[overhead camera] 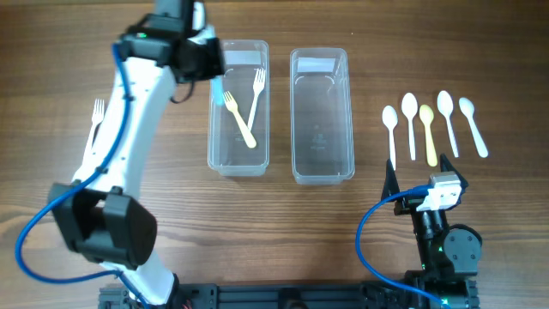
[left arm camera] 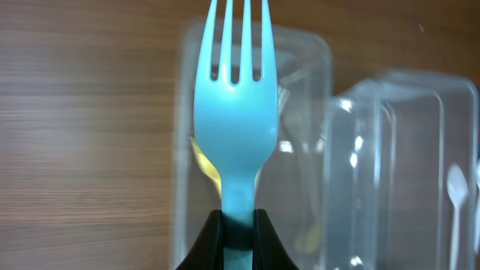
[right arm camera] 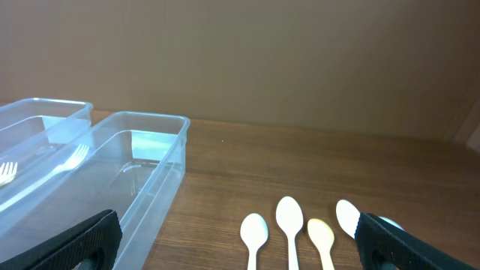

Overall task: Pack container
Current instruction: 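Place the light blue fork into the left container, then grasp the white fork lying near the left arm base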

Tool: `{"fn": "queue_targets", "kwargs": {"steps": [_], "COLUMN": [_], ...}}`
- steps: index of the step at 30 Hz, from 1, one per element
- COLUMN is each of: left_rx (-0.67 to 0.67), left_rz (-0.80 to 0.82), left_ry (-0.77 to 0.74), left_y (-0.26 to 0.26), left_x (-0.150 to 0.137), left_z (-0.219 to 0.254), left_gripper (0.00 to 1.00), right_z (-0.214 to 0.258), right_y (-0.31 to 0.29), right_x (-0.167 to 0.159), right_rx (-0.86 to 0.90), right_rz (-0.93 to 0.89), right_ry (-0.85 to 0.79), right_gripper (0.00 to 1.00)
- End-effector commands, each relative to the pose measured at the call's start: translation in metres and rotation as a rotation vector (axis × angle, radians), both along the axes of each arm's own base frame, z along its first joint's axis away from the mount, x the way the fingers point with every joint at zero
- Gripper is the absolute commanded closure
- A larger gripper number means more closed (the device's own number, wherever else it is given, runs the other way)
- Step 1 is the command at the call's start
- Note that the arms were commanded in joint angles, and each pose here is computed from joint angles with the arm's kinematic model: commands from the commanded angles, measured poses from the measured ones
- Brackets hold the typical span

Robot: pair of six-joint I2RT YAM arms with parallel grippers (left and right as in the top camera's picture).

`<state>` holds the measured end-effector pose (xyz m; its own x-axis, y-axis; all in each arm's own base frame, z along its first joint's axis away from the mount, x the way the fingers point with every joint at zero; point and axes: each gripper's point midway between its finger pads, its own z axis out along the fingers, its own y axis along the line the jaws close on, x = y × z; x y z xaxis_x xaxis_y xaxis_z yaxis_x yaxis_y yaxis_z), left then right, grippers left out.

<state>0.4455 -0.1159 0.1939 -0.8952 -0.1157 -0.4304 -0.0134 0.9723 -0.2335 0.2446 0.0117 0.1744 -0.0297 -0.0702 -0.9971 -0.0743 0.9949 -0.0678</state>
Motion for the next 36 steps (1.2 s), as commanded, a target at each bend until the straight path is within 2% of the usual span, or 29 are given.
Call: {"fn": "queue_targets", "kwargs": {"steps": [1,4,5,7,8,9,12,15,17,20,23,26,31,36], "left_rx": [0.016,0.042,0.046,0.043,0.039,0.034,0.017,0.037,0.081,0.156,0.189,0.187,0.250,0.240], "left_rz": [-0.053,-0.067,-0.067,-0.060,-0.055,-0.048,-0.026,0.010,0.080,0.202,0.274,0.321,0.236,0.292], "left_ry": [0.130,0.225,0.238,0.231,0.220,0.201,0.121,0.030,0.018,0.083,0.190,0.228,0.277,0.330], "left_y": [-0.026,-0.030,-0.030,-0.027,-0.026,-0.023,-0.010,0.026,0.058,0.112,0.145,0.165,0.182,0.205], "left_x": [-0.015,-0.024,-0.025,-0.021,-0.019,-0.015,-0.004,-0.003,-0.012,-0.040,-0.063,-0.066,-0.072,-0.086], "left_z": [-0.045,-0.083,-0.090,-0.091,-0.086,-0.078,-0.036,0.021,0.039,0.047,0.035,0.014,-0.033,-0.078], "left_gripper": [0.96,0.96,0.92,0.67,0.59,0.51,0.37,0.37,0.37,0.42,0.41,0.36,0.35,0.37], "right_z": [0.001,0.001,0.001,0.001,0.001,0.001,0.001,0.001,0.001,0.001,0.001,0.001,0.001,0.001], "right_y": [-0.001,-0.001,-0.001,-0.001,-0.001,-0.001,-0.001,-0.001,-0.001,-0.001,-0.001,-0.001,-0.001,-0.001], "right_x": [0.000,0.000,0.000,0.000,0.000,0.000,0.000,0.000,0.000,0.000,0.000,0.000,0.000,0.000], "right_rx": [0.018,0.018,0.018,0.018,0.018,0.018,0.018,0.018,0.018,0.018,0.018,0.018,0.018,0.018], "right_rz": [-0.008,-0.008,-0.008,-0.008,-0.008,-0.008,-0.008,-0.008,-0.008,-0.008,-0.008,-0.008,-0.008,-0.008], "right_ry": [-0.008,-0.008,-0.008,-0.008,-0.008,-0.008,-0.008,-0.008,-0.008,-0.008,-0.008,-0.008,-0.008,-0.008], "right_gripper": [0.00,0.00,0.00,0.00,0.00,0.00,0.00,0.00,0.00,0.00,0.00,0.00,0.00,0.00]}}
